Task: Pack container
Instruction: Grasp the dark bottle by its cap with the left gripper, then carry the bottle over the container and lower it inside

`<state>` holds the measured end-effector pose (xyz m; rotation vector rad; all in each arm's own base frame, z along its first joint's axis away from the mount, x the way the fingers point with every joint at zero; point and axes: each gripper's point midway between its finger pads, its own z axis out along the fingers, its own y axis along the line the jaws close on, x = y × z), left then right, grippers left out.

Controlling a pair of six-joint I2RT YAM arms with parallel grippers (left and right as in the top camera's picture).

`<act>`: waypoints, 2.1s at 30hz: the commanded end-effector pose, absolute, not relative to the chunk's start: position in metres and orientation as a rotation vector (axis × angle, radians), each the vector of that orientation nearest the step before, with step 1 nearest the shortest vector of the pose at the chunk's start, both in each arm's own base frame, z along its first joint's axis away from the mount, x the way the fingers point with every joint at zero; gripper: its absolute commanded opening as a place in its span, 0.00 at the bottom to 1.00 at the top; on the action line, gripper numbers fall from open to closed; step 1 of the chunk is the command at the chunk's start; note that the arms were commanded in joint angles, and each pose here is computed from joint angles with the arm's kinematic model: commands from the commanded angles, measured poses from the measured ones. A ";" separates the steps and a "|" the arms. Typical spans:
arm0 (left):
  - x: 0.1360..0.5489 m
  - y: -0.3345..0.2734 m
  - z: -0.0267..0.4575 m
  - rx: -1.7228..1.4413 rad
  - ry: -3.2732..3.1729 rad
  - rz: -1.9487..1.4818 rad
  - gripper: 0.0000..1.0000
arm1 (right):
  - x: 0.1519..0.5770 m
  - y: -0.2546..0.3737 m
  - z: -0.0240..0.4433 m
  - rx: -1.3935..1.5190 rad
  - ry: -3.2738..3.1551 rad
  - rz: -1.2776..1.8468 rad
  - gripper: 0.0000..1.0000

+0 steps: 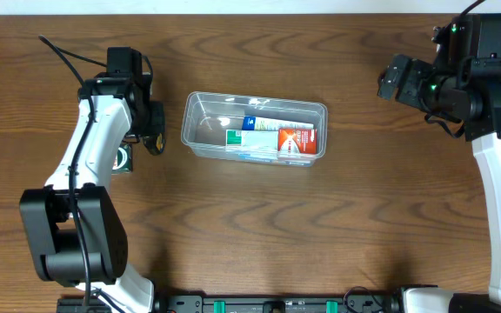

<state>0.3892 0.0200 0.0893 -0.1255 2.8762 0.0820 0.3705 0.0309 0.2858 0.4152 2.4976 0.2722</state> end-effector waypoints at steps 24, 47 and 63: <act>0.391 -0.141 0.249 0.383 2.404 -0.106 0.23 | 0.370 0.029 0.291 0.433 2.480 0.274 0.99; 0.417 -0.282 0.155 0.830 2.304 -0.154 0.23 | 0.370 0.029 0.291 0.433 2.480 0.274 0.99; 0.424 -0.288 0.120 0.849 2.344 -0.142 0.53 | 0.370 0.029 0.291 0.433 2.480 0.274 0.99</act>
